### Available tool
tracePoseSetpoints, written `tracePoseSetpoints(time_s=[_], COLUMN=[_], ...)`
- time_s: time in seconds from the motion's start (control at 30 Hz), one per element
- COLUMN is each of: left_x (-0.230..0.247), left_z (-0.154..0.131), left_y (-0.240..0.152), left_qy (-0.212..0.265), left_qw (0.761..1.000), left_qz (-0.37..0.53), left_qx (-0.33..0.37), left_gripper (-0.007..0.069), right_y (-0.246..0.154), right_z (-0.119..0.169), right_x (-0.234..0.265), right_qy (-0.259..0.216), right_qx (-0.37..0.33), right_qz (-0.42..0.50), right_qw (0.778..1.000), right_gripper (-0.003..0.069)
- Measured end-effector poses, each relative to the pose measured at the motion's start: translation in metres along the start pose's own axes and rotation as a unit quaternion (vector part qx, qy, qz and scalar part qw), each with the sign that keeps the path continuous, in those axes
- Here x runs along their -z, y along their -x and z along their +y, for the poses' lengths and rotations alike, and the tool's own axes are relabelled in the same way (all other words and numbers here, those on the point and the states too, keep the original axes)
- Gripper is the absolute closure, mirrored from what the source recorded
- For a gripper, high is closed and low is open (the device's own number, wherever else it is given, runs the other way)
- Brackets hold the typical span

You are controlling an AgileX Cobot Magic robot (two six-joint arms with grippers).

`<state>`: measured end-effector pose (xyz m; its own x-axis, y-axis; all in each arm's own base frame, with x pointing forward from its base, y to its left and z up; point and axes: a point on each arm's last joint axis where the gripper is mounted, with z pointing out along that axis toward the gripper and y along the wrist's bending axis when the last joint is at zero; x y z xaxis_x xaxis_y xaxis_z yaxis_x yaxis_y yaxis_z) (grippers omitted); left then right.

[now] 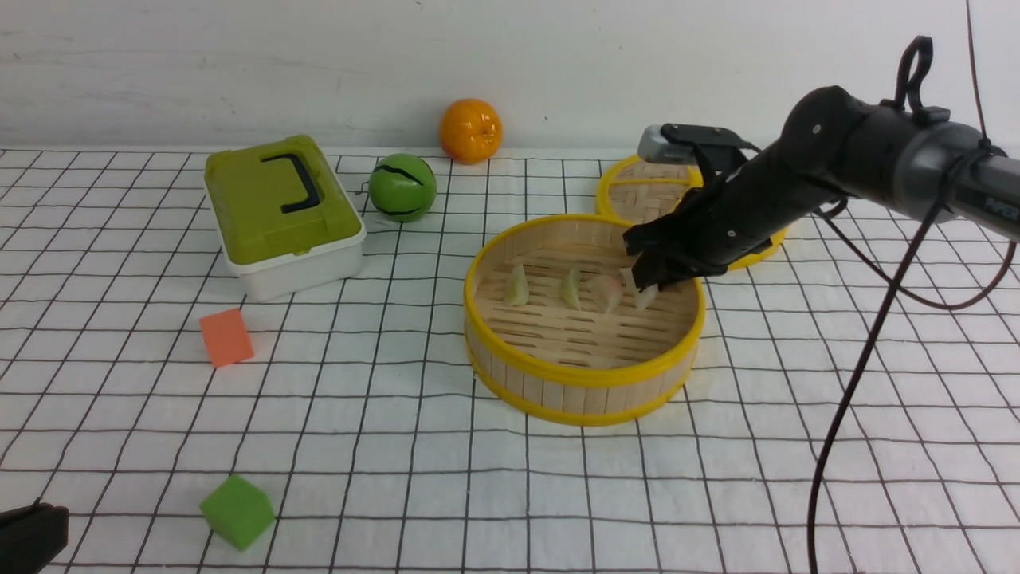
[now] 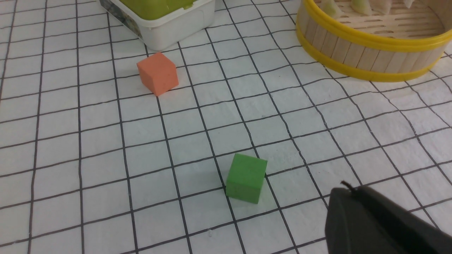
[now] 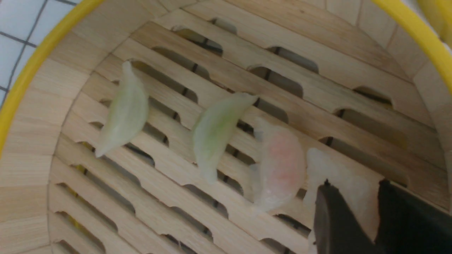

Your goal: Put the dumplings into the steamer on the table with the white tablecloth.

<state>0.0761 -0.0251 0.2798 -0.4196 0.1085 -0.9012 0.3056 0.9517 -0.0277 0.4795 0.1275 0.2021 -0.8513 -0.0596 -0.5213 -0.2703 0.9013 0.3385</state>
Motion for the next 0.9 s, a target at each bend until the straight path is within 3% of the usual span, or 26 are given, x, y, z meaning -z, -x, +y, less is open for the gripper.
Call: tracePoseSetpoints(time_s=[0.1, 0.27, 0.4, 0.5, 0.73, 0.9], left_x=[0.000, 0.000, 0.000, 0.000, 0.000, 0.000], left_z=[0.000, 0.000, 0.000, 0.000, 0.000, 0.000], left_y=[0.000, 0.000, 0.000, 0.000, 0.000, 0.000], left_qy=[0.000, 0.000, 0.000, 0.000, 0.000, 0.000], left_qw=[1.000, 1.000, 1.000, 1.000, 1.000, 1.000], left_qz=[0.000, 0.000, 0.000, 0.000, 0.000, 0.000], left_qx=[0.000, 0.000, 0.000, 0.000, 0.000, 0.000], left_gripper=[0.0613, 0.0608, 0.0606, 0.0606, 0.0597, 0.0592], right_y=[-0.002, 0.000, 0.009, 0.018, 0.007, -0.044], right_z=[-0.003, -0.001, 0.009, 0.025, 0.080, 0.086], right_x=[-0.004, 0.001, 0.029, 0.072, 0.272, 0.345], right_qy=[-0.008, -0.012, -0.011, -0.011, -0.091, -0.164], right_qx=[-0.018, -0.030, -0.017, 0.020, 0.169, 0.163], right_qz=[0.004, 0.001, -0.015, -0.037, -0.152, -0.178], right_qw=[1.000, 0.999, 1.000, 0.999, 0.970, 0.956], right_gripper=[0.0486, 0.0363, 0.0319, 0.0345, 0.0655, 0.0680])
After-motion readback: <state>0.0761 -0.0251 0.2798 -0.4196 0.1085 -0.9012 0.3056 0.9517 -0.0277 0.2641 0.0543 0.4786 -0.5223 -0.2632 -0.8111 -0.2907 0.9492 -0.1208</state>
